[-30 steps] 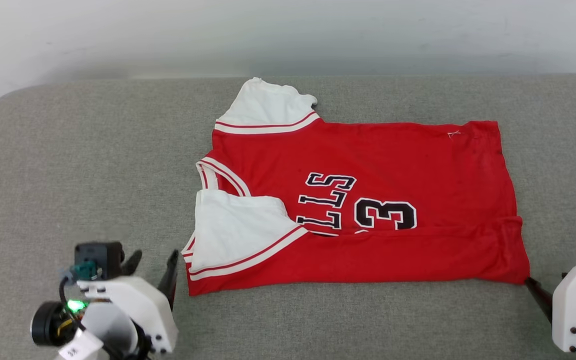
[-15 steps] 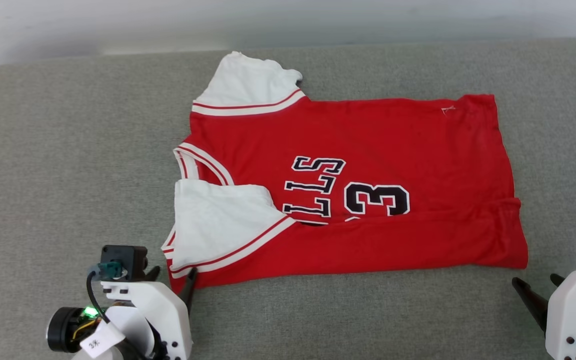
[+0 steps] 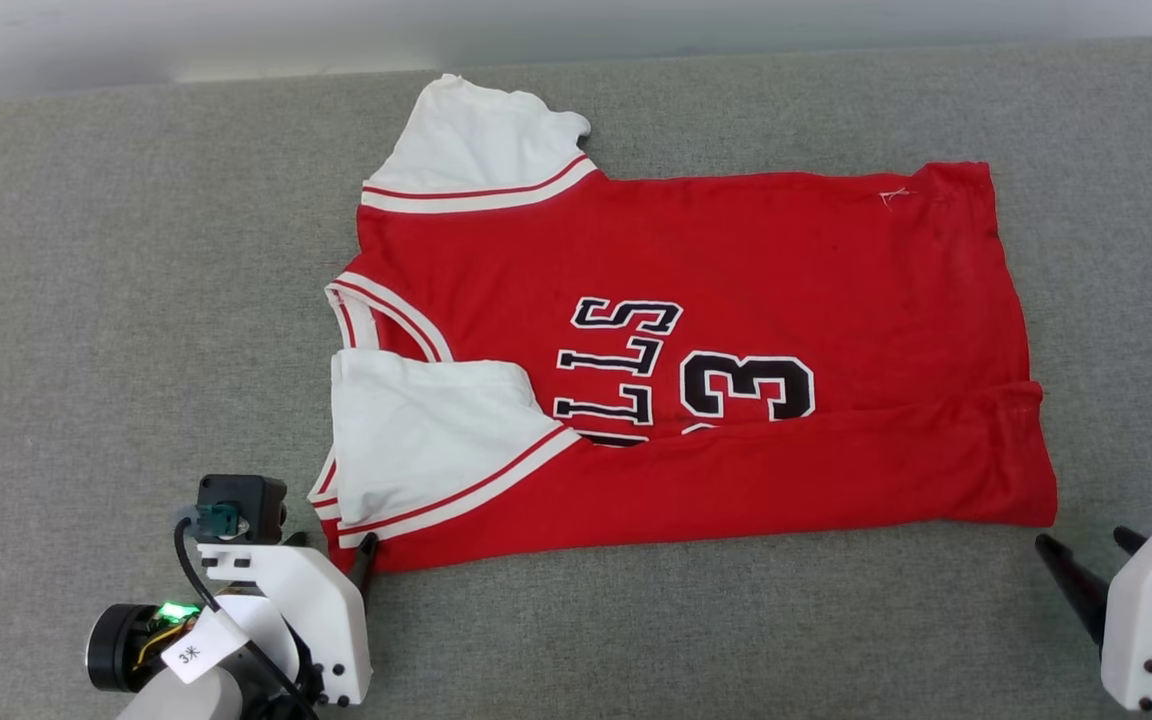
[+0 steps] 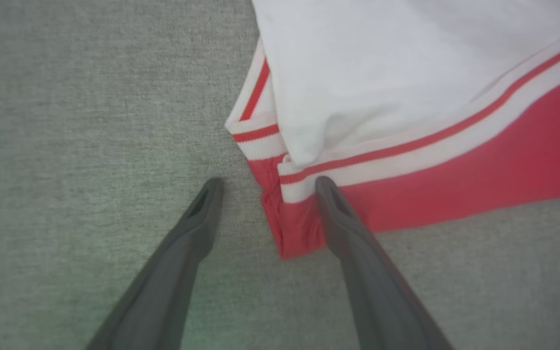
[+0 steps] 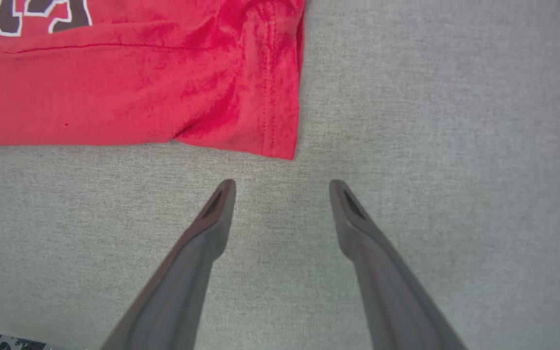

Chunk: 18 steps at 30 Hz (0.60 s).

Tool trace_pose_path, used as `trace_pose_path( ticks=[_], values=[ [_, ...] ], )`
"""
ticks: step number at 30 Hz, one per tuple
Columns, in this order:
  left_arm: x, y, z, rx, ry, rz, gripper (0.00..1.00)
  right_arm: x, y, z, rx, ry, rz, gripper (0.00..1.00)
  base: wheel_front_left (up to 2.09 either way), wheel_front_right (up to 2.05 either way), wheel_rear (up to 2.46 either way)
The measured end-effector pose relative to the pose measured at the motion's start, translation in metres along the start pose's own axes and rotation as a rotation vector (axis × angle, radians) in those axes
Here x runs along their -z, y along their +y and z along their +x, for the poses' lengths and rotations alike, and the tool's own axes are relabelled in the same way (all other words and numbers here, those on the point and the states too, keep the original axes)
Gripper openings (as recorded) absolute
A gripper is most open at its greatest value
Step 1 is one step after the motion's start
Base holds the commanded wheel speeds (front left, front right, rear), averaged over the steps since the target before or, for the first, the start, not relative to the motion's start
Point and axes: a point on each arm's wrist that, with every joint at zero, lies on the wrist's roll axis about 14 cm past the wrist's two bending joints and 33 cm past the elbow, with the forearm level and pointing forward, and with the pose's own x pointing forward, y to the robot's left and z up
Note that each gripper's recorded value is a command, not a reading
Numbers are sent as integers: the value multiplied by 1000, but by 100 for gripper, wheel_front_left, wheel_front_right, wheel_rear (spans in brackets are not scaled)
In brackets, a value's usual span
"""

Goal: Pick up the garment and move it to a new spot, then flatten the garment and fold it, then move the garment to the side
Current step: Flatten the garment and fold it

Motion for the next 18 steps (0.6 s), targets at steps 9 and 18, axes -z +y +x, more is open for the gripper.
trace_pose_path(
  ticks=[9,18],
  values=[
    [-8,-10,-12,43,-87,-10,0,-17,-2,7,13,-30,-44,100,0,0,0],
    [-48,-20,-46,66,-274,36,0,-20,4,30,9,22,-59,100,0,0,0]
  ],
)
